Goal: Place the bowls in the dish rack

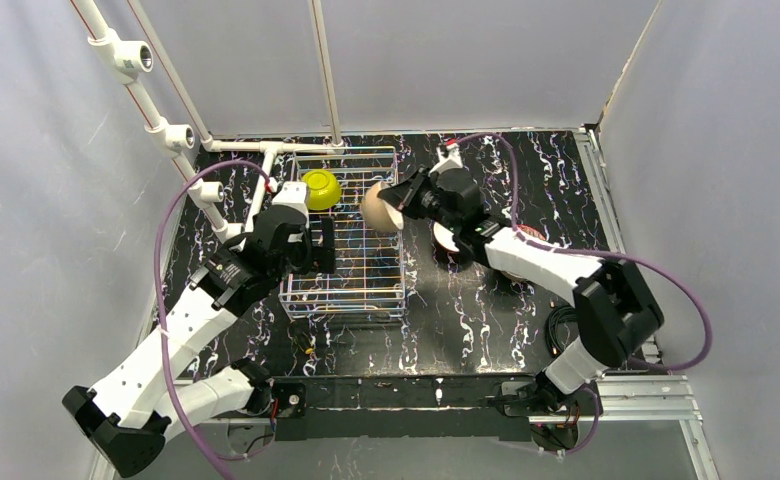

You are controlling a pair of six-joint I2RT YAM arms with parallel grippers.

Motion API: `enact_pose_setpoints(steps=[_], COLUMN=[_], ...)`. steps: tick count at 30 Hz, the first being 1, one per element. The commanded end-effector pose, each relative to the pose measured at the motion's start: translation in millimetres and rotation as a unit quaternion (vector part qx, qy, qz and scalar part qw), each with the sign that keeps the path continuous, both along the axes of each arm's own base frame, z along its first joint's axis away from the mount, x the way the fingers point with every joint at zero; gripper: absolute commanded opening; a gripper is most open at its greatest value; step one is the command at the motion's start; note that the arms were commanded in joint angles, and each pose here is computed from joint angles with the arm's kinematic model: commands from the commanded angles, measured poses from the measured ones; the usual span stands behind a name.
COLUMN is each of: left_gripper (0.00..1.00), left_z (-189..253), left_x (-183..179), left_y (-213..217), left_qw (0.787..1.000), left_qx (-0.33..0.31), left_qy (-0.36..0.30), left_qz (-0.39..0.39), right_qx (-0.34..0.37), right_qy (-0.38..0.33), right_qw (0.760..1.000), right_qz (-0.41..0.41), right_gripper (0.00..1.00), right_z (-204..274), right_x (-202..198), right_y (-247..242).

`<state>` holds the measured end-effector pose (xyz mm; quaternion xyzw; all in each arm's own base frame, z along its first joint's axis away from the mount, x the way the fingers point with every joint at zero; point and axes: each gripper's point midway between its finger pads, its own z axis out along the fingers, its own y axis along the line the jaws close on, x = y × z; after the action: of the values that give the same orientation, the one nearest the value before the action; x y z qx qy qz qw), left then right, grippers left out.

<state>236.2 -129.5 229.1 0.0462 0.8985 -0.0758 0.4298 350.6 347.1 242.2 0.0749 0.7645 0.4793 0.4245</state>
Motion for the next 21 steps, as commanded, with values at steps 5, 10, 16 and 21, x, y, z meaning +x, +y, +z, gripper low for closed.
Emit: enact_pose_setpoints(steps=[5, 10, 16, 21], left_gripper=[0.98, 0.98, 0.98, 0.98], left_z=[-4, -1, -2, -2], left_x=[-8, -9, -10, -10], left_y=[38, 44, 46, 45], left_qw=[0.996, 0.995, 0.995, 0.995], left_qx=[0.035, 0.033, 0.032, 0.03], left_qy=[-0.016, -0.027, -0.03, -0.029], left_qz=[0.075, 0.09, 0.095, 0.093], right_qx=[0.145, 0.165, 0.189, 0.195], right_qy=[-0.075, -0.046, -0.015, 0.017], right_qw=[0.983, 0.98, 0.975, 0.975], right_qz=[0.08, 0.099, 0.114, 0.107], right_gripper=[0.01, 0.01, 0.01, 0.01], right_z=[88, 71, 47, 24], right_x=[-14, -13, -15, -13], right_y=[79, 114, 135, 137])
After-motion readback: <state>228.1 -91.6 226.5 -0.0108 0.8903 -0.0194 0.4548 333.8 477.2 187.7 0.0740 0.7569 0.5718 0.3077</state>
